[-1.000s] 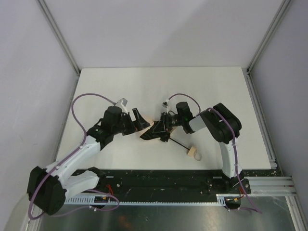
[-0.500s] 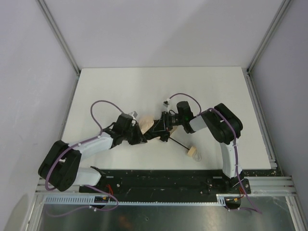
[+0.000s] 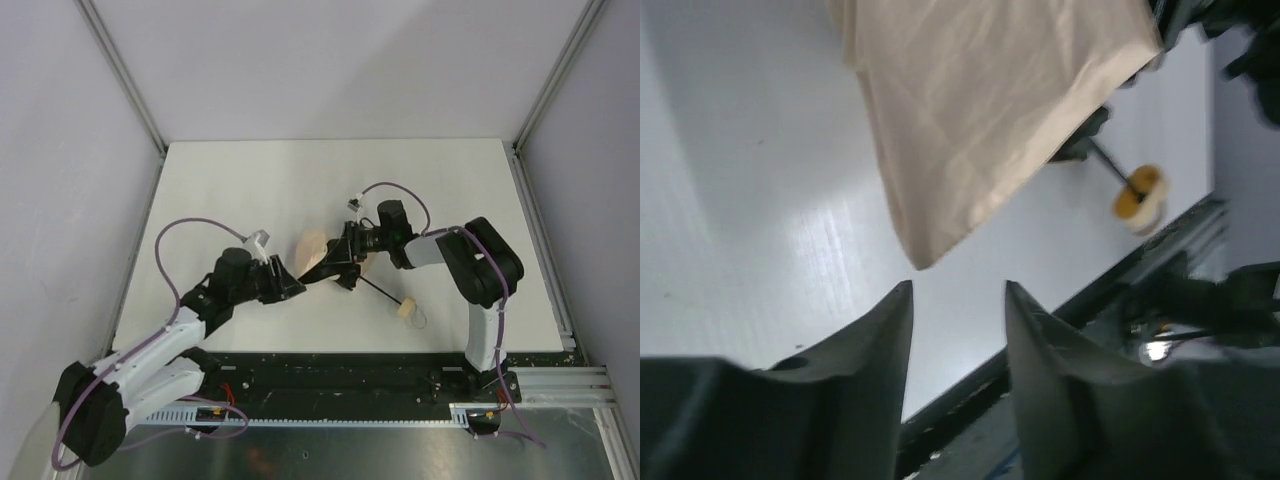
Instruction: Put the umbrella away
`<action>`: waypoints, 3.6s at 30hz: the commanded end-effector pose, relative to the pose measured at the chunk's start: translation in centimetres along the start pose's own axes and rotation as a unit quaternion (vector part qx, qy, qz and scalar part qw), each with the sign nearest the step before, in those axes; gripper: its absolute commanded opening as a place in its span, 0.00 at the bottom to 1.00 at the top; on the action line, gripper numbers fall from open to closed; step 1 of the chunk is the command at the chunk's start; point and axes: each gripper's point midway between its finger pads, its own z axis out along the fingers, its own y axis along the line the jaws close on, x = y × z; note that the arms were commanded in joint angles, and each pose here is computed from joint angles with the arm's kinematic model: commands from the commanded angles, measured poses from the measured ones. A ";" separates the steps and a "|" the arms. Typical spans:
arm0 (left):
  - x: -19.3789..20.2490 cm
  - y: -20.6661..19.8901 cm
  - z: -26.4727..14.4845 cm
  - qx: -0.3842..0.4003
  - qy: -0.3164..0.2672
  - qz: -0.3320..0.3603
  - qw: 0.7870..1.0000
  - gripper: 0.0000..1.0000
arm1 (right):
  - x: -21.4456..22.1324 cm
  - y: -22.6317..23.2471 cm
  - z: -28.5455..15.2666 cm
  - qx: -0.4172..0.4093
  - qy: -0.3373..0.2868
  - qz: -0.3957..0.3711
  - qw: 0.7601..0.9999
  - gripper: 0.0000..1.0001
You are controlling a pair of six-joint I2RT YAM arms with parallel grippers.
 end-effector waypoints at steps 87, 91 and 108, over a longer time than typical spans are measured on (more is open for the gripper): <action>-5.4 4.1 -6.3 -0.063 -0.115 -0.206 0.970 0.63 | 18.1 -5.7 3.0 0.087 0.341 -0.417 0.838 0.00; -3.5 5.1 -5.3 -0.052 -0.052 -0.282 0.957 0.70 | 18.3 -6.4 1.9 0.070 0.343 -0.363 0.863 0.00; -1.2 2.5 -2.1 0.092 -0.075 -0.441 0.889 0.99 | 16.0 -7.8 2.0 0.027 0.276 -0.207 0.938 0.00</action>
